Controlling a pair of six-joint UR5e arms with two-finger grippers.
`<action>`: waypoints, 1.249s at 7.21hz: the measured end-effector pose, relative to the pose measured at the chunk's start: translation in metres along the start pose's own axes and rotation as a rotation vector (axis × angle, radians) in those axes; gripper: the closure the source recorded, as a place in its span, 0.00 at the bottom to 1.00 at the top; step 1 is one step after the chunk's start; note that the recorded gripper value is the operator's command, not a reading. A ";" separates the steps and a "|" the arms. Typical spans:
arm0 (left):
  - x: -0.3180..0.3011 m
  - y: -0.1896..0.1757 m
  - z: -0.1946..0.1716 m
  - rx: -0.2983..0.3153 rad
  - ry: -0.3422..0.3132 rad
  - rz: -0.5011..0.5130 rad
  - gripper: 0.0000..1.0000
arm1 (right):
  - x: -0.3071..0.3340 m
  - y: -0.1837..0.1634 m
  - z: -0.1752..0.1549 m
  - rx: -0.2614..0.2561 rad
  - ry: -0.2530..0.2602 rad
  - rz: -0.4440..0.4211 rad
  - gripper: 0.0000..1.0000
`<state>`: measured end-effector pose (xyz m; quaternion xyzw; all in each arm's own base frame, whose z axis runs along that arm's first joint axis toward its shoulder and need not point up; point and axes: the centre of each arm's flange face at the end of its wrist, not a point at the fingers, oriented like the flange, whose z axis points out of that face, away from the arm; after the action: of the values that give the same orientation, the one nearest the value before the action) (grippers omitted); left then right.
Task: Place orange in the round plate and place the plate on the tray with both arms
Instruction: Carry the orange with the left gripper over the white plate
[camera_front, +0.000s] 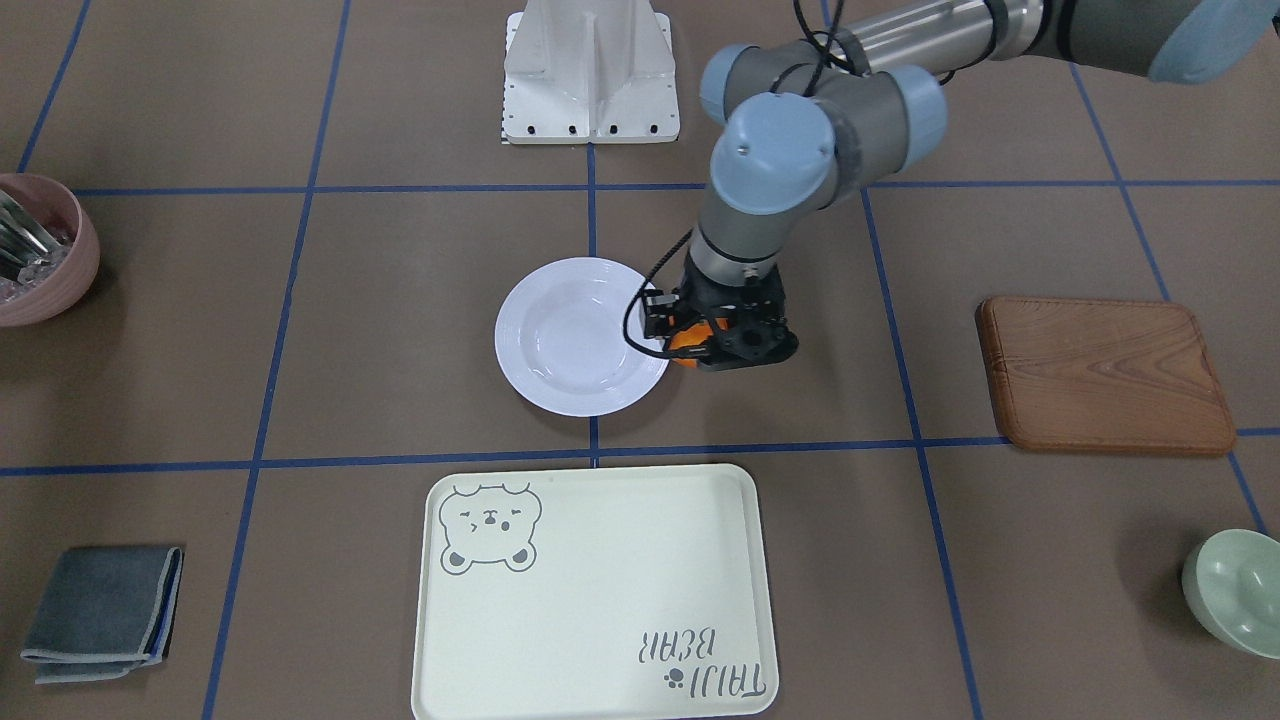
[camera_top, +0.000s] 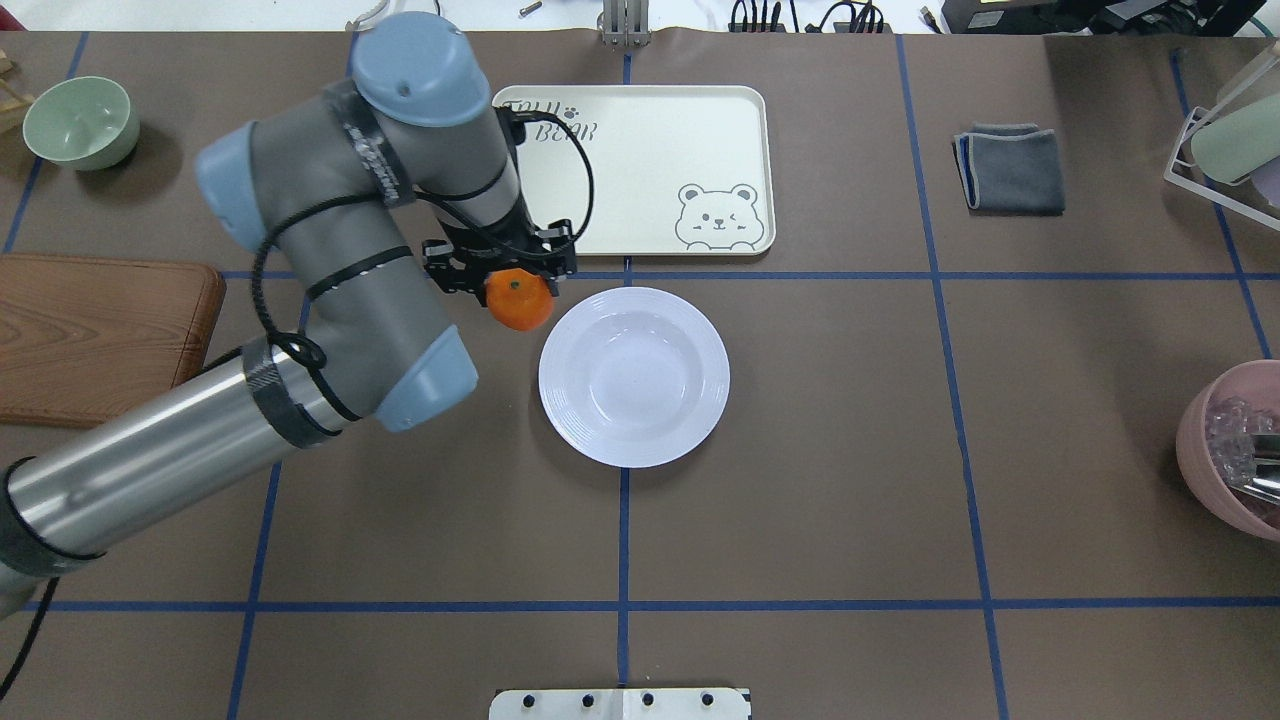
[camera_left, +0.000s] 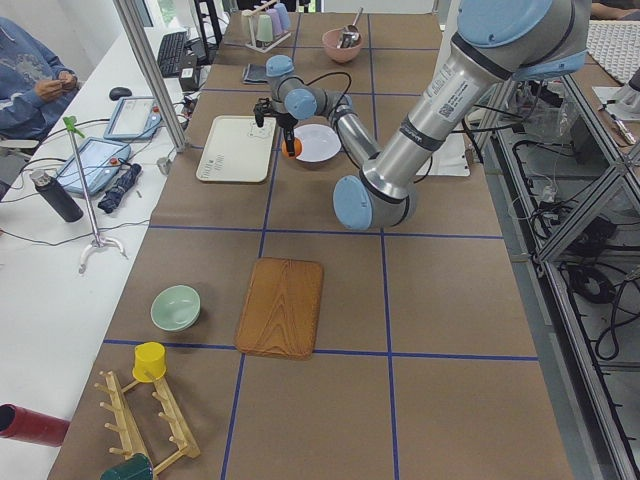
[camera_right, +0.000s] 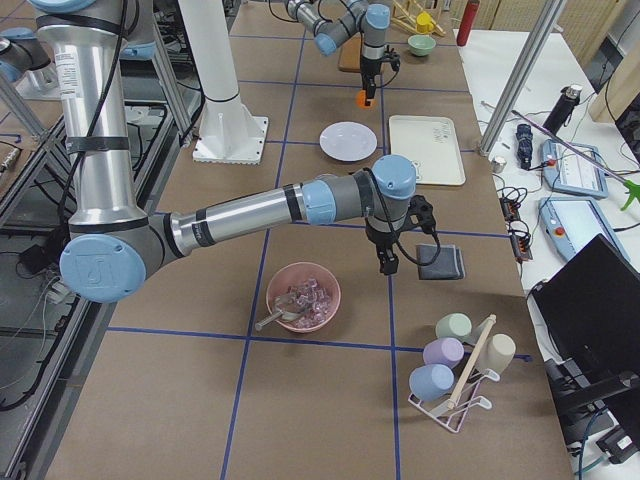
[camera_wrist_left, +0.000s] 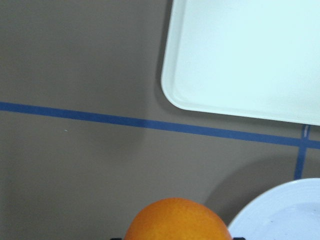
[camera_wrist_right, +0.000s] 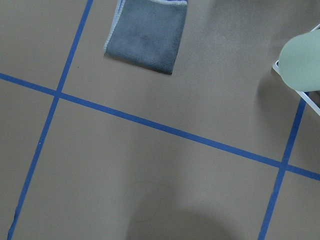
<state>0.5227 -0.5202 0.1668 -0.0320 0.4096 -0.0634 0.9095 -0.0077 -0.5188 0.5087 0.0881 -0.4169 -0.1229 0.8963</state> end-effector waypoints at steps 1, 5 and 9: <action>0.036 0.018 0.016 0.008 -0.018 -0.001 0.96 | -0.002 0.000 0.000 -0.001 0.000 0.003 0.00; 0.076 0.059 0.063 -0.010 -0.056 0.032 0.88 | -0.003 -0.001 0.002 -0.003 -0.001 0.004 0.00; 0.086 0.063 0.079 -0.001 -0.052 0.049 0.83 | -0.003 -0.001 0.003 -0.005 -0.001 0.004 0.00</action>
<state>0.6438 -0.4695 0.1485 -0.0242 0.3868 -0.0399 0.9210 -0.0120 -0.5186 0.5080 0.0849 -0.4172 -0.1223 0.8965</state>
